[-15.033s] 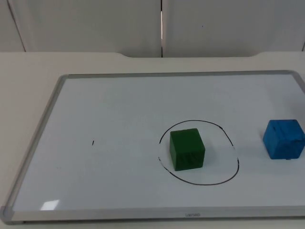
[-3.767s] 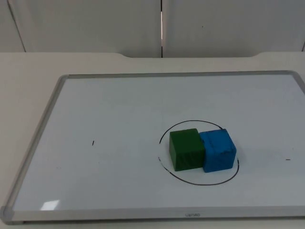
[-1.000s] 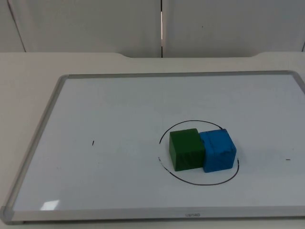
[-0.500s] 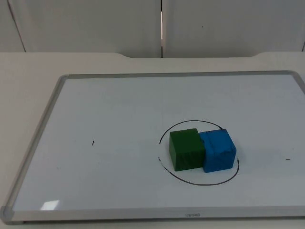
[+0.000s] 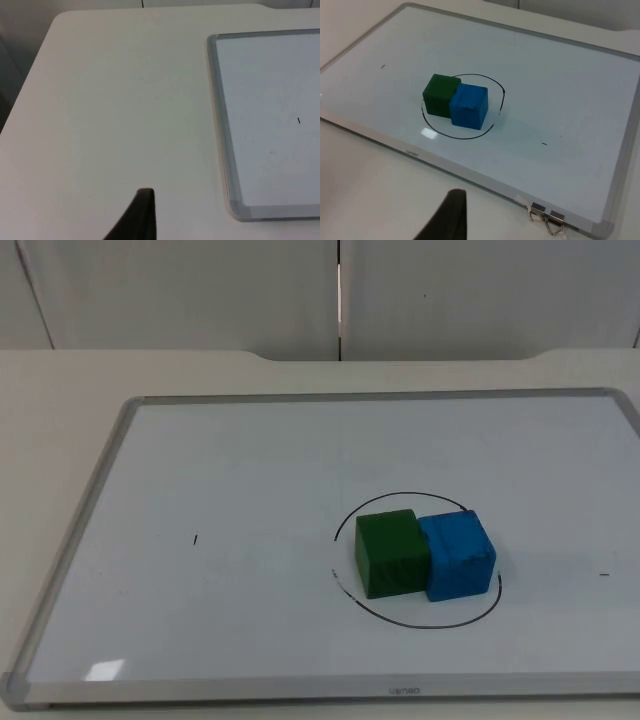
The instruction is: Push the two cubes into the marked area.
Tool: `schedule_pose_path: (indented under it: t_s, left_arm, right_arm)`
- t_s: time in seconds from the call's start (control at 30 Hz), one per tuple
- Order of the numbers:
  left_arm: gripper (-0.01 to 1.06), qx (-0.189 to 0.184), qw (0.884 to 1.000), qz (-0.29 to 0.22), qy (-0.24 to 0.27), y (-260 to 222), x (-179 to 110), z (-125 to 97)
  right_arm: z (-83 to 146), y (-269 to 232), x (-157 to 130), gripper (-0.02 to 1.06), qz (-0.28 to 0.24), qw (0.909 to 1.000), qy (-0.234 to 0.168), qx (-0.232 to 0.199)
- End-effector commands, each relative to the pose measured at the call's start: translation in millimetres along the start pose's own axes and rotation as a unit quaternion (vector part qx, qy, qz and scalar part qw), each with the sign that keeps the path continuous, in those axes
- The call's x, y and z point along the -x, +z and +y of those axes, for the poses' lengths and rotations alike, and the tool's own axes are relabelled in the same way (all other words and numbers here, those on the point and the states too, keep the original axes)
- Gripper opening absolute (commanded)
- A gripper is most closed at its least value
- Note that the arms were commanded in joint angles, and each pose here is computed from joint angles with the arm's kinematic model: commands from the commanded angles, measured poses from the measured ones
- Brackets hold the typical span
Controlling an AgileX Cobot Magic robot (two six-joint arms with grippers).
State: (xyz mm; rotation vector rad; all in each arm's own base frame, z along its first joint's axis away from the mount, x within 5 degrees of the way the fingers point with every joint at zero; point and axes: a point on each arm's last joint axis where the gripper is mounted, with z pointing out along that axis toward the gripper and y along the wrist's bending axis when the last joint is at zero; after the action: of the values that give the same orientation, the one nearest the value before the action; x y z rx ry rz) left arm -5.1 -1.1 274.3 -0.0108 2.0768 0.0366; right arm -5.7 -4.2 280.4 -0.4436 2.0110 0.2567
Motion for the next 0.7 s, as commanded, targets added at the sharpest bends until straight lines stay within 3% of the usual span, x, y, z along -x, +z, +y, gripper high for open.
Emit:
schedule_pose_path:
  t_s: [0.0,0.37,0.67]
  left_arm:
    - [1.05,0.001,1.000,-0.006,0.000,0.6,0.1,0.0]
    - [1.05,0.001,1.000,-0.006,0.000,0.6,0.1,0.0]
    - [1.05,0.001,1.000,-0.006,0.000,0.6,0.1,0.0]
  right_arm:
    - [0.1,-0.5,-0.3,1.05,-0.002,1.0000,0.004,-0.005]
    - [1.3,-0.6,-0.3,1.05,-0.002,0.9960,0.042,-0.079]
    - [2.5,-0.6,-0.3,1.05,-0.001,0.9869,0.075,-0.143]
